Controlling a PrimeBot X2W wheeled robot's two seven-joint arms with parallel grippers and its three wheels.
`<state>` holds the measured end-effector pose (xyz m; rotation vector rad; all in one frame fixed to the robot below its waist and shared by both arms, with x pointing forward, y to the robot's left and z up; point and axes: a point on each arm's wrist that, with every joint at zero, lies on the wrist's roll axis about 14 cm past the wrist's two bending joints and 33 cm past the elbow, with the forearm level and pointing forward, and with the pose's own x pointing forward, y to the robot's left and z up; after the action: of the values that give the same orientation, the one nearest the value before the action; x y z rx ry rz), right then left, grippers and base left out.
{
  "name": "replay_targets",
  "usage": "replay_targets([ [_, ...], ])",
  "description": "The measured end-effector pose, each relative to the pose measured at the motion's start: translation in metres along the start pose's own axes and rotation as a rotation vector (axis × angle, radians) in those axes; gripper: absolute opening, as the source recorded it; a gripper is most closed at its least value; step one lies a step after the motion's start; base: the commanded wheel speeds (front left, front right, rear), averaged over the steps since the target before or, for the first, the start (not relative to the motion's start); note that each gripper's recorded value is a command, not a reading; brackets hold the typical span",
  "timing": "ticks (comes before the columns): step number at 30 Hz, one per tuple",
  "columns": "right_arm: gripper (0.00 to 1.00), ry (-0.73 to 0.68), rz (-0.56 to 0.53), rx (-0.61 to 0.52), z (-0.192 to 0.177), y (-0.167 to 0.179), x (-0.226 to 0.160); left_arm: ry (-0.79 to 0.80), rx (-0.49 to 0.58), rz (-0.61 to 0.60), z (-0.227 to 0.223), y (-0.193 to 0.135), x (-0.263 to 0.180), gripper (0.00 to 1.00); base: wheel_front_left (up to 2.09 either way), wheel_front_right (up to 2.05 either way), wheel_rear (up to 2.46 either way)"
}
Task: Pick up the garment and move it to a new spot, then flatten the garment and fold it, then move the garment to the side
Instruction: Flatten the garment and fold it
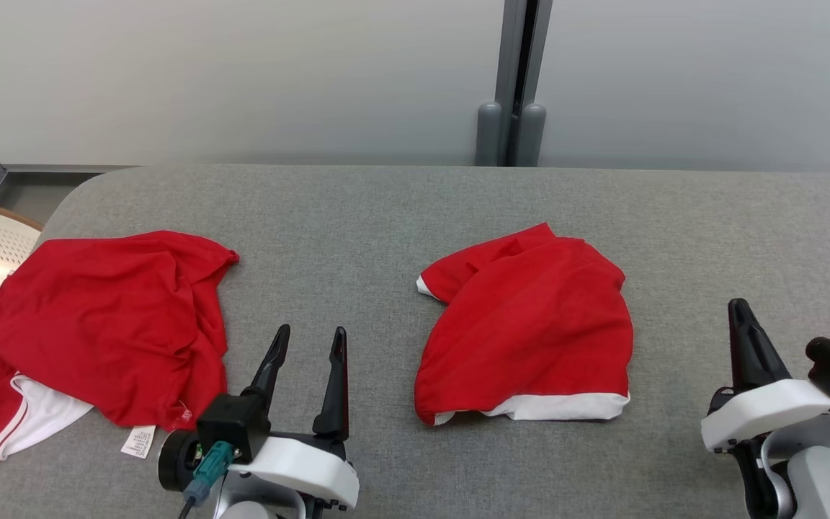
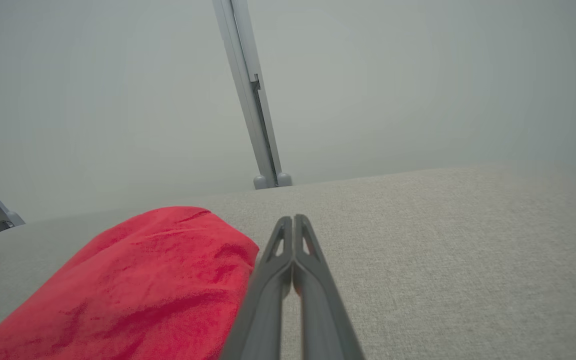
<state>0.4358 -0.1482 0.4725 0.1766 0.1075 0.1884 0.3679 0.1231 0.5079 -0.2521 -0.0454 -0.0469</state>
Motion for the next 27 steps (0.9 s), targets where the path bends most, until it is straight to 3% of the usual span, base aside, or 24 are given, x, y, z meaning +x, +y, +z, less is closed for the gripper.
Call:
replay_targets([
  [8,0.00,-0.090,0.113,-0.129,0.014,0.031,-0.038,-0.016,-0.031,0.013,0.005,0.005,-0.009,1.00,0.00,0.00,0.00],
  [9,0.21,-0.096,0.124,-0.137,0.014,0.035,-0.043,-0.014,-0.015,0.016,0.003,0.006,-0.012,1.00,0.00,0.00,0.00],
  [10,0.86,-0.107,0.131,-0.145,0.016,0.039,-0.047,-0.012,-0.013,0.020,0.002,0.009,-0.014,1.00,0.00,0.00,0.00],
  [11,1.00,-0.107,0.131,-0.145,0.016,0.039,-0.047,-0.012,-0.013,0.020,0.002,0.009,-0.014,1.00,0.00,0.00,0.00],
  [17,1.00,-0.084,0.131,-0.135,0.004,0.048,-0.063,-0.006,0.013,0.052,0.000,0.022,-0.025,1.00,0.00,0.00,0.00],
  [27,1.00,-0.043,0.091,-0.101,-0.002,0.043,-0.058,-0.010,0.006,0.045,0.001,0.023,-0.028,1.00,0.00,0.00,0.00],
])
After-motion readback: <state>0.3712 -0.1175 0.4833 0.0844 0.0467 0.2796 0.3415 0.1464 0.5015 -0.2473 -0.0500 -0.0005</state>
